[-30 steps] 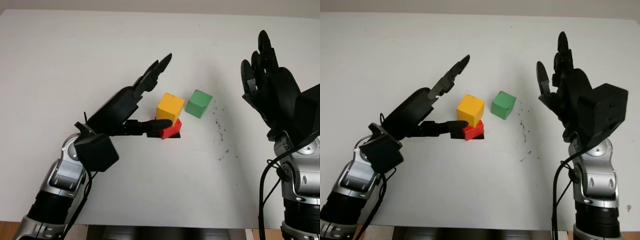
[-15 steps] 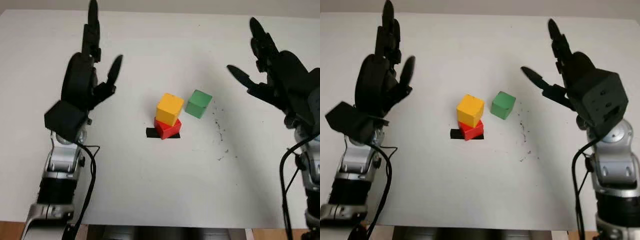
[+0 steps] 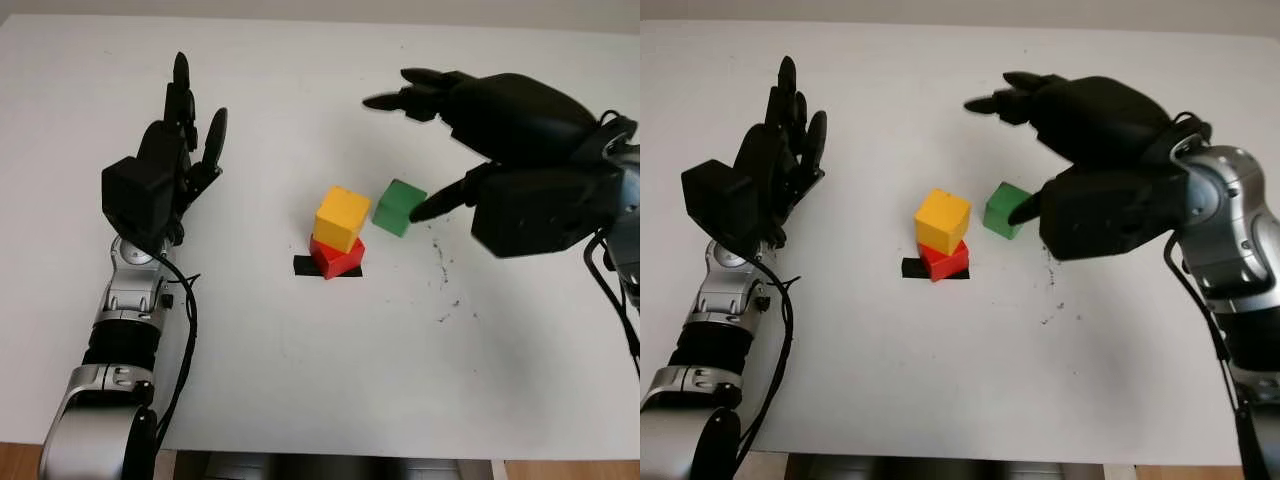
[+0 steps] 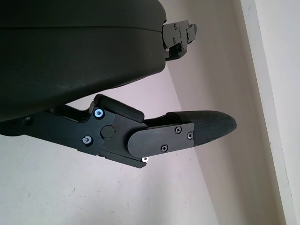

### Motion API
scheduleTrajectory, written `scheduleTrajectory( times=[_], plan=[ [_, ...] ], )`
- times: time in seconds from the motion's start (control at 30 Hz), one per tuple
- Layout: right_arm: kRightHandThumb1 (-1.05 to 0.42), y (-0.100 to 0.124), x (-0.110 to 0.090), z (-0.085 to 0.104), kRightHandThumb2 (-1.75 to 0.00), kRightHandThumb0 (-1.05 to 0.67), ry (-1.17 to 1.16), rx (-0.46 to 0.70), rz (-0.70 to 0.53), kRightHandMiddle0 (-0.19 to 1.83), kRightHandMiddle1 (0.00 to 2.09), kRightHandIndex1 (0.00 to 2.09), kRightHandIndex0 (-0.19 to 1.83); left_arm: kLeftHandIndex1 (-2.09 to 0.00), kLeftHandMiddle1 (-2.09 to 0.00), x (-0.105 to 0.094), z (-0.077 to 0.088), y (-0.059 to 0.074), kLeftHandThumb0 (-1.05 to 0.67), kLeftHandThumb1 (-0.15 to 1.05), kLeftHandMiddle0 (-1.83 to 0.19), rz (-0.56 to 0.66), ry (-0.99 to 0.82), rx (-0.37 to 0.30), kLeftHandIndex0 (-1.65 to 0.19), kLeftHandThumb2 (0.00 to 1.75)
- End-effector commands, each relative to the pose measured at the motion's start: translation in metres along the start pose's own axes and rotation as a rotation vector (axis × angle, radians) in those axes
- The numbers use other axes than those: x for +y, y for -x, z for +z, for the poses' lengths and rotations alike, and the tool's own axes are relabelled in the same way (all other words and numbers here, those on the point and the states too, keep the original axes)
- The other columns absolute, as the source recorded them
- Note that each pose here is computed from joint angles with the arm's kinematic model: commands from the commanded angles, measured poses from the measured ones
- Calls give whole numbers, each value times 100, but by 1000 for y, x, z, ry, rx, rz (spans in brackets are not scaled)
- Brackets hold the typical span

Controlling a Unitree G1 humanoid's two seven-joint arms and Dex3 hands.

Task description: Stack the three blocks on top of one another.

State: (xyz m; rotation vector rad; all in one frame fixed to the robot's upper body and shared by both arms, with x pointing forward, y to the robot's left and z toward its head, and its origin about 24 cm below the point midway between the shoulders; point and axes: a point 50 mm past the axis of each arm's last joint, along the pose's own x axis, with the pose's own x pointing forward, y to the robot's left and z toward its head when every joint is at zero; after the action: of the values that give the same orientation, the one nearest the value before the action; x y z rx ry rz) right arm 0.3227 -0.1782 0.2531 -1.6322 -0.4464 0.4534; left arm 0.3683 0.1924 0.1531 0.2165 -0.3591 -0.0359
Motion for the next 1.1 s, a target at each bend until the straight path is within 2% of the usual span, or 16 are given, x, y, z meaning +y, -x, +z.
scheduleTrajectory(
  times=[0.0,0.37,0.7,0.9,1.07],
  plan=[
    [-78,-1,-4,-2,-5,-61,87,-17,21,29,29,9,9,-4,-4,-1,6,-5,-76,105,17,5,-3,-25,16,57],
    [-82,-2,-1,-4,-6,-61,293,-88,133,37,20,6,11,-4,-5,-1,2,-4,-74,105,18,4,-6,-2,18,59],
    [-82,1,1,-9,-5,-55,283,-99,57,48,20,8,17,-4,-6,-8,3,-6,-73,105,17,4,2,-19,18,58],
    [-81,-2,11,-10,-5,-51,253,-124,12,54,21,9,22,0,-5,-9,3,-5,-73,105,18,0,-19,-24,19,59],
    [-81,-4,21,-12,-5,-55,253,-144,-1,57,21,10,27,0,-5,-8,1,-3,-75,105,18,6,-25,-18,19,59]
  ],
)
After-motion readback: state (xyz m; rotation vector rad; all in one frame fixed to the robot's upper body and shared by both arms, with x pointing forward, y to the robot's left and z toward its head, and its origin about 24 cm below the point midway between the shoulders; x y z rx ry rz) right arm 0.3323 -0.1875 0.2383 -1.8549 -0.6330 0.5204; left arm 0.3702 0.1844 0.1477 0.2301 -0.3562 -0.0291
